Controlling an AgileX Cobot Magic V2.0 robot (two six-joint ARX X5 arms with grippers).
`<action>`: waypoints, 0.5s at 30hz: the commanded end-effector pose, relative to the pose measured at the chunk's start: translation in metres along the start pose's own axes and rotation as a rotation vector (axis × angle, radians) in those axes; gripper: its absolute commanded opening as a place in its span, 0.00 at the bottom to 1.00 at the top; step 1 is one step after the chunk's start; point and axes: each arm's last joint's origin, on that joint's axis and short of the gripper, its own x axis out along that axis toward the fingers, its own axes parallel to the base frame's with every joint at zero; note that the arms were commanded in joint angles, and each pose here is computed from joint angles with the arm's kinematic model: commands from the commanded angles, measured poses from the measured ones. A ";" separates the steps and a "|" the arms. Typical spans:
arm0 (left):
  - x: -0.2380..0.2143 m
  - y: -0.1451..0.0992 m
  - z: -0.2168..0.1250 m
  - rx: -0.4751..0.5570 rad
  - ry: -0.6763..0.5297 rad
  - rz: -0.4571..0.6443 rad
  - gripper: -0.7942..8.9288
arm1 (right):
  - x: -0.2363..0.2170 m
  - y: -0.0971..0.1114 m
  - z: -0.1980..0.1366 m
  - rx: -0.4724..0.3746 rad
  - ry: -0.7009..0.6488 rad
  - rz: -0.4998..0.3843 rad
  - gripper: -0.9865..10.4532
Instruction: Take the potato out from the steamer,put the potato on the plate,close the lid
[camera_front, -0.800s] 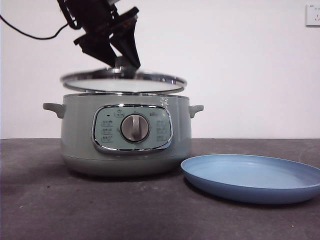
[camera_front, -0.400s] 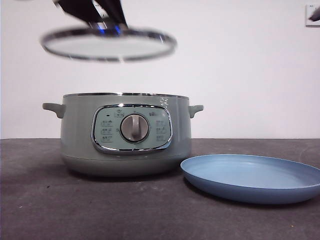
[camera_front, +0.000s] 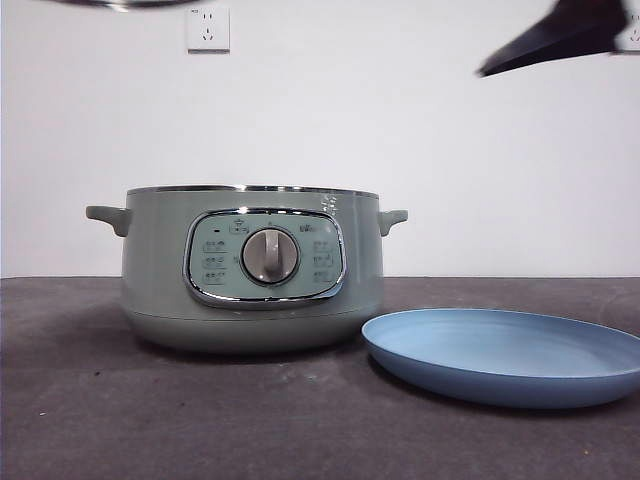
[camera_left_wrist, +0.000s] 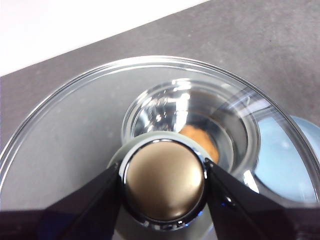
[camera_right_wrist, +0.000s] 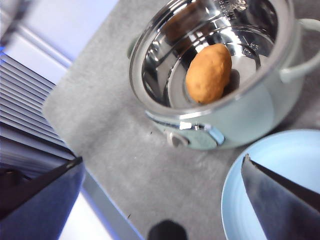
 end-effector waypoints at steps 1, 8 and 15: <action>-0.037 -0.002 -0.004 -0.012 -0.085 0.022 0.07 | 0.026 0.007 0.021 -0.030 0.030 -0.005 0.63; -0.089 -0.009 -0.032 -0.046 -0.104 0.091 0.07 | 0.103 0.023 0.067 -0.111 0.095 -0.069 0.63; -0.123 -0.015 -0.054 -0.057 -0.141 0.094 0.07 | 0.203 0.028 0.076 -0.215 0.146 -0.271 0.63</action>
